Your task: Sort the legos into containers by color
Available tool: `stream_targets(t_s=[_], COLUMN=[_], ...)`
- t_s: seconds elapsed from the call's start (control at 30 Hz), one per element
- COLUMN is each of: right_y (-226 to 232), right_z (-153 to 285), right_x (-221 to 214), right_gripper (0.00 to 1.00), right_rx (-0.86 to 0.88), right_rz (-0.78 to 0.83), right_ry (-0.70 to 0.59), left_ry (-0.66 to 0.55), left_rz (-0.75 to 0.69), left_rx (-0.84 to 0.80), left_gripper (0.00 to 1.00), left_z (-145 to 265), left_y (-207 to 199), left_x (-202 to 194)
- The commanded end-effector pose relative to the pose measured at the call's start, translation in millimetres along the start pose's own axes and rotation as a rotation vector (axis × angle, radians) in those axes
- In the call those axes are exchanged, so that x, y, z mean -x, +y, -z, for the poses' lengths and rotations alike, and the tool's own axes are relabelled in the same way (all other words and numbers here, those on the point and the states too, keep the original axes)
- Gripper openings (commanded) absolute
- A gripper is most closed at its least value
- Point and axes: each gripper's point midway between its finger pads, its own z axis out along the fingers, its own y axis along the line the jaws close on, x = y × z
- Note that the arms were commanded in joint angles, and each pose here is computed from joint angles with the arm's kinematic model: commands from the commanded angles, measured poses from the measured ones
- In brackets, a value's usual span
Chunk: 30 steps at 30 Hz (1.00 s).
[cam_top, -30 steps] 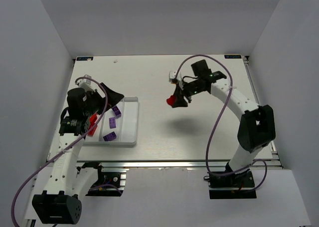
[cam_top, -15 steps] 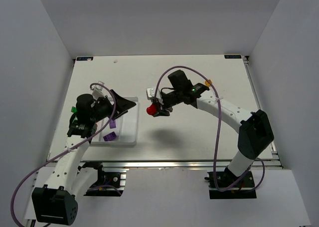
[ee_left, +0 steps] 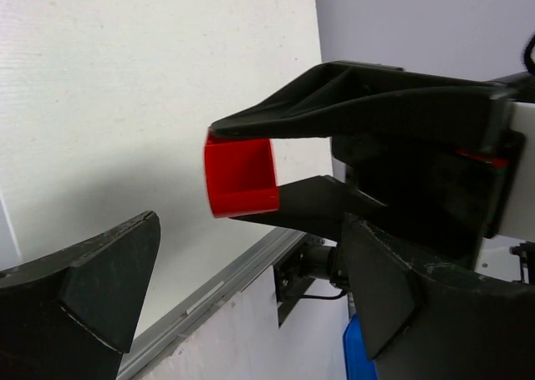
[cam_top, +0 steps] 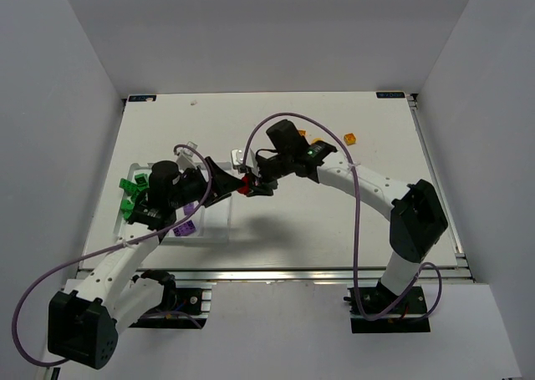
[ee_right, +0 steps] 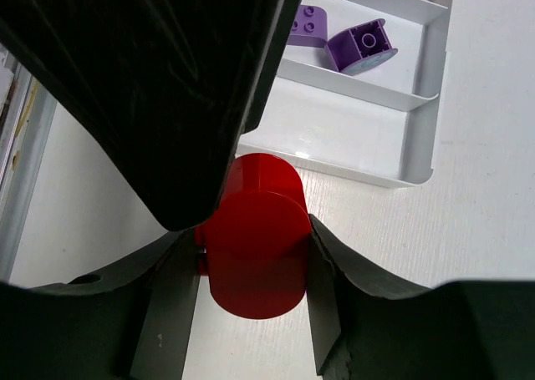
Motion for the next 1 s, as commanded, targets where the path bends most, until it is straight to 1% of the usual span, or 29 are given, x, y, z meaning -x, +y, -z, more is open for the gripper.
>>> stream_targets(t_s=[0.0, 0.13, 0.33, 0.47, 0.57, 0.6, 0.67, 0.7, 0.73, 0.77, 0.8, 0.83, 0.87, 0.9, 0.93, 0.97], right_y=[-14, -12, -6, -1, 0, 1, 0, -1, -1, -2, -3, -4, -6, -7, -8, -8], right_z=[1, 0, -2, -2, -2, -2, -3, -3, -3, -3, -3, -3, -2, -3, -2, -1], right_x=[20, 24, 28, 30, 32, 32, 32, 32, 32, 31, 31, 30, 30, 28, 27, 27], right_gripper=[0.04, 0.04, 0.04, 0.04, 0.05, 0.06, 0.08, 0.14, 0.19, 0.26, 0.41, 0.5, 0.59, 0.7, 0.86, 0.87], right_rx=[-0.037, -0.034, -0.024, -0.018, -0.018, -0.019, -0.022, -0.027, -0.029, -0.031, -0.039, -0.043, -0.051, -0.06, -0.073, -0.075], right_rz=[0.029, 0.025, 0.029, 0.03, 0.031, 0.029, 0.023, 0.023, 0.017, 0.016, 0.016, 0.015, 0.015, 0.014, 0.019, 0.021], right_ry=[-0.035, -0.043, -0.046, -0.051, -0.054, -0.055, -0.054, -0.054, -0.052, -0.052, -0.048, -0.045, -0.046, -0.04, -0.036, -0.038], left_ry=[-0.017, -0.006, -0.013, -0.016, -0.01, -0.003, 0.012, 0.01, 0.016, 0.021, 0.026, 0.026, 0.028, 0.042, 0.055, 0.049], left_rz=[-0.039, -0.041, -0.041, -0.038, -0.031, -0.026, -0.026, -0.032, -0.032, -0.032, -0.037, -0.04, -0.053, -0.049, -0.061, -0.083], left_rx=[0.006, 0.047, 0.025, 0.011, 0.003, 0.003, -0.012, -0.025, -0.029, -0.032, -0.031, -0.028, -0.028, -0.011, 0.004, 0.001], left_gripper=[0.98, 0.95, 0.92, 0.86, 0.77, 0.7, 0.61, 0.48, 0.41, 0.34, 0.28, 0.17, 0.13, 0.11, 0.09, 0.08], left_z=[-5, -9, -14, -17, -19, -19, -21, -22, -22, -22, -21, -21, -21, -19, -18, -18], left_y=[-5, 3, 0, -2, -1, -1, -2, -4, -5, -5, -5, -5, -5, -2, 0, -1], left_x=[8, 6, 8, 8, 7, 6, 3, 4, 3, 2, 1, 1, 1, -2, -4, -2])
